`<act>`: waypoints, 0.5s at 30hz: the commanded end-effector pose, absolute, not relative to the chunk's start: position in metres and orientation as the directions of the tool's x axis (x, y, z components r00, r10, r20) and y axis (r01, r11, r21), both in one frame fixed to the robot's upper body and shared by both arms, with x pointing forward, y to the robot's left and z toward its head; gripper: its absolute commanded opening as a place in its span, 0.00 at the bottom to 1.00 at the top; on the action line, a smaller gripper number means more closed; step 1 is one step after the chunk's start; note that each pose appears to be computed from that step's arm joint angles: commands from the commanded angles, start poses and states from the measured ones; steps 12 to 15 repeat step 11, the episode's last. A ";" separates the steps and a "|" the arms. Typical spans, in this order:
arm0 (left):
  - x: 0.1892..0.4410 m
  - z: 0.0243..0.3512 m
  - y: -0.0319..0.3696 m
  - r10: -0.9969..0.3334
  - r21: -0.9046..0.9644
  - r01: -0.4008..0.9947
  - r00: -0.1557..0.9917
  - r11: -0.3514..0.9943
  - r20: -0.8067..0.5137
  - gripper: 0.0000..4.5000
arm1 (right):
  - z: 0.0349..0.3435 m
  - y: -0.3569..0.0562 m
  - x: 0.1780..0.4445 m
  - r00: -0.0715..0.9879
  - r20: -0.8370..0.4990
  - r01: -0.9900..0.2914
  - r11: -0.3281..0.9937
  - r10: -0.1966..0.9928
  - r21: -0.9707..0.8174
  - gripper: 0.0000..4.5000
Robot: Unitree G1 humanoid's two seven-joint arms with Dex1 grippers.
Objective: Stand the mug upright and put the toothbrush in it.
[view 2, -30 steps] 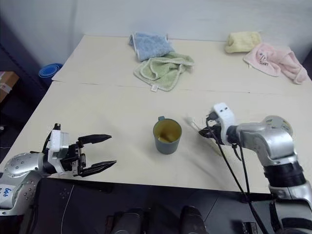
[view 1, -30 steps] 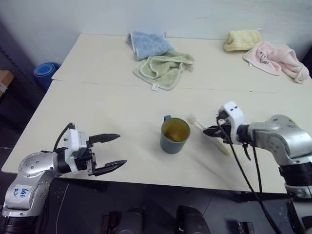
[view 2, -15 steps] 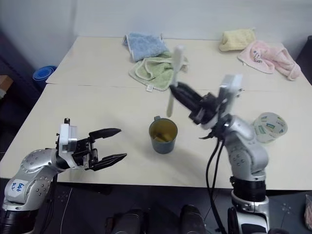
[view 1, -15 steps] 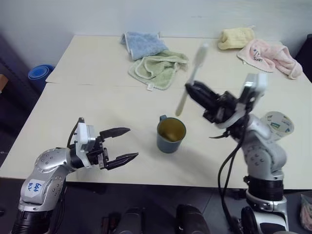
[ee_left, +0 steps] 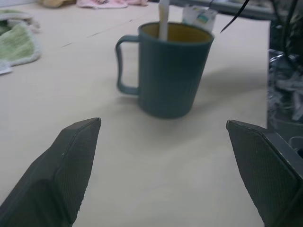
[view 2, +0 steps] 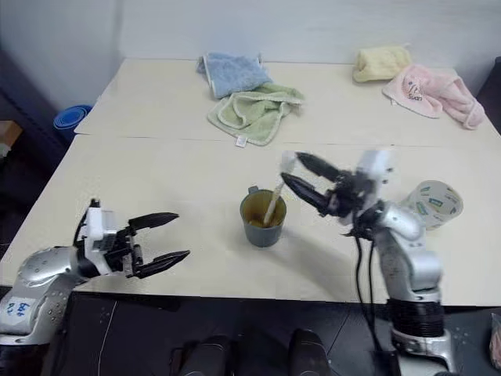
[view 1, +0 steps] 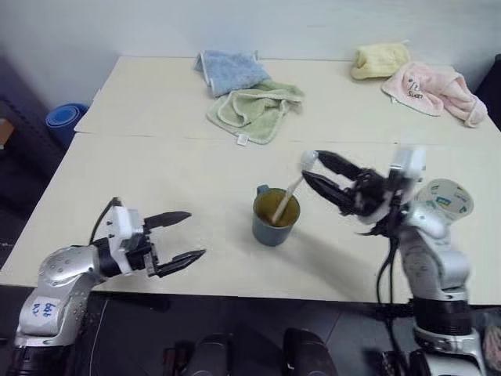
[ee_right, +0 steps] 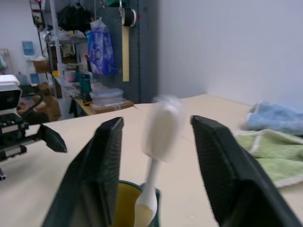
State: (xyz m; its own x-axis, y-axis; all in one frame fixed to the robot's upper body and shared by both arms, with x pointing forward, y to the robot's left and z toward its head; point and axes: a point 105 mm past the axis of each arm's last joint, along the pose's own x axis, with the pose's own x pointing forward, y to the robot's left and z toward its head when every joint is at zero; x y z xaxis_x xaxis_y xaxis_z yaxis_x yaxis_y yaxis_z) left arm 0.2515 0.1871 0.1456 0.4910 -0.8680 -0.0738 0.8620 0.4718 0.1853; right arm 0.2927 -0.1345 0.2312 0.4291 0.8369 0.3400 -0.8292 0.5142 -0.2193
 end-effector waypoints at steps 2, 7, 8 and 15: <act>0.247 0.138 0.222 -0.790 0.259 0.794 0.595 0.550 -0.144 1.00 | 0.218 -0.183 0.286 0.497 0.216 -0.767 0.542 0.841 -0.343 0.81; 0.234 0.123 0.258 -0.688 0.289 0.720 0.691 0.631 -0.220 1.00 | 0.170 -0.243 0.274 0.560 -0.042 -0.761 0.493 0.828 -0.421 0.99; 0.232 0.120 0.264 -0.670 0.299 0.705 0.707 0.643 -0.225 1.00 | 0.162 -0.251 0.272 0.566 -0.073 -0.764 0.488 0.821 -0.423 0.99; 0.229 0.118 0.268 -0.649 0.308 0.679 0.732 0.667 -0.209 1.00 | 0.148 -0.262 0.270 0.578 -0.100 -0.760 0.490 0.810 -0.428 0.99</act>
